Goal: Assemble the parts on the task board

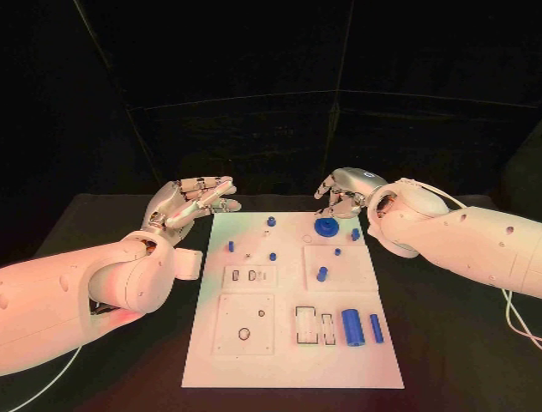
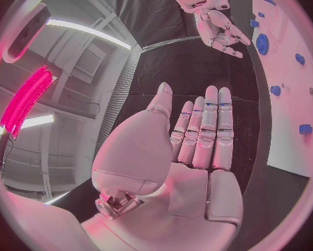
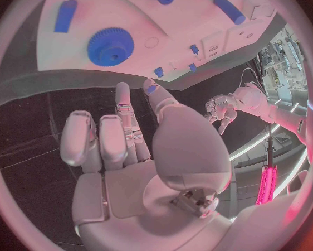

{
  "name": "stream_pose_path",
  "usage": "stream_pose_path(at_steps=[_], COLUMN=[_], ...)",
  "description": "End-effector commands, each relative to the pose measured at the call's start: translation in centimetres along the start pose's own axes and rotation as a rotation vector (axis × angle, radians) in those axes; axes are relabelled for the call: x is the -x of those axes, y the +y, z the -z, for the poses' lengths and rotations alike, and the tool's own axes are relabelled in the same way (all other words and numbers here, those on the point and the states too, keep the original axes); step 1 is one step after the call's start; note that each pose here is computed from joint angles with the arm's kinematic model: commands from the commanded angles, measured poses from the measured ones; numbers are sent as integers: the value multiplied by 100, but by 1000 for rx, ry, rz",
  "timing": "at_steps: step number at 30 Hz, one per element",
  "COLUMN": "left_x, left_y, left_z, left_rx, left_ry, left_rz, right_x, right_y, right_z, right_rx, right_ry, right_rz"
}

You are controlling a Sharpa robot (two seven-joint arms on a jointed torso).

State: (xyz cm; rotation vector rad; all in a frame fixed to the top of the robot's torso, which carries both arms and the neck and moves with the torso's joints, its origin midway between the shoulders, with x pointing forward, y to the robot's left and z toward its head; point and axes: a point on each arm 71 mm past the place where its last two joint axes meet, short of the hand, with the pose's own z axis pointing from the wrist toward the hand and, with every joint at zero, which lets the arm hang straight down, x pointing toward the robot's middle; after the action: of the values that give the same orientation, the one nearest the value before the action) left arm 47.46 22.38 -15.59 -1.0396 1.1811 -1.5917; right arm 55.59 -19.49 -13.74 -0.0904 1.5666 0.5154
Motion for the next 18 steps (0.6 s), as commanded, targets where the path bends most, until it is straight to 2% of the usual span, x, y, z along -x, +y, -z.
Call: stream_pose_path(at_steps=[1, 5, 13, 18], left_x=[-15, -20, -16, -13], left_y=[-16, -12, -5, -4], left_z=[-9, -16, -29, -31], left_rx=[-12, -11, -11, -10], left_ry=[18, 20, 19, 18], left_rz=[6, 7, 5, 5], right_x=[-40, -65, -128, -145], right_y=[-74, -123, -106, -92], right_z=[29, 36, -17, -41], right_rx=[-79, -106, -124, -125], right_ry=[92, 139, 201, 213], right_rz=[-64, -48, -2, 17])
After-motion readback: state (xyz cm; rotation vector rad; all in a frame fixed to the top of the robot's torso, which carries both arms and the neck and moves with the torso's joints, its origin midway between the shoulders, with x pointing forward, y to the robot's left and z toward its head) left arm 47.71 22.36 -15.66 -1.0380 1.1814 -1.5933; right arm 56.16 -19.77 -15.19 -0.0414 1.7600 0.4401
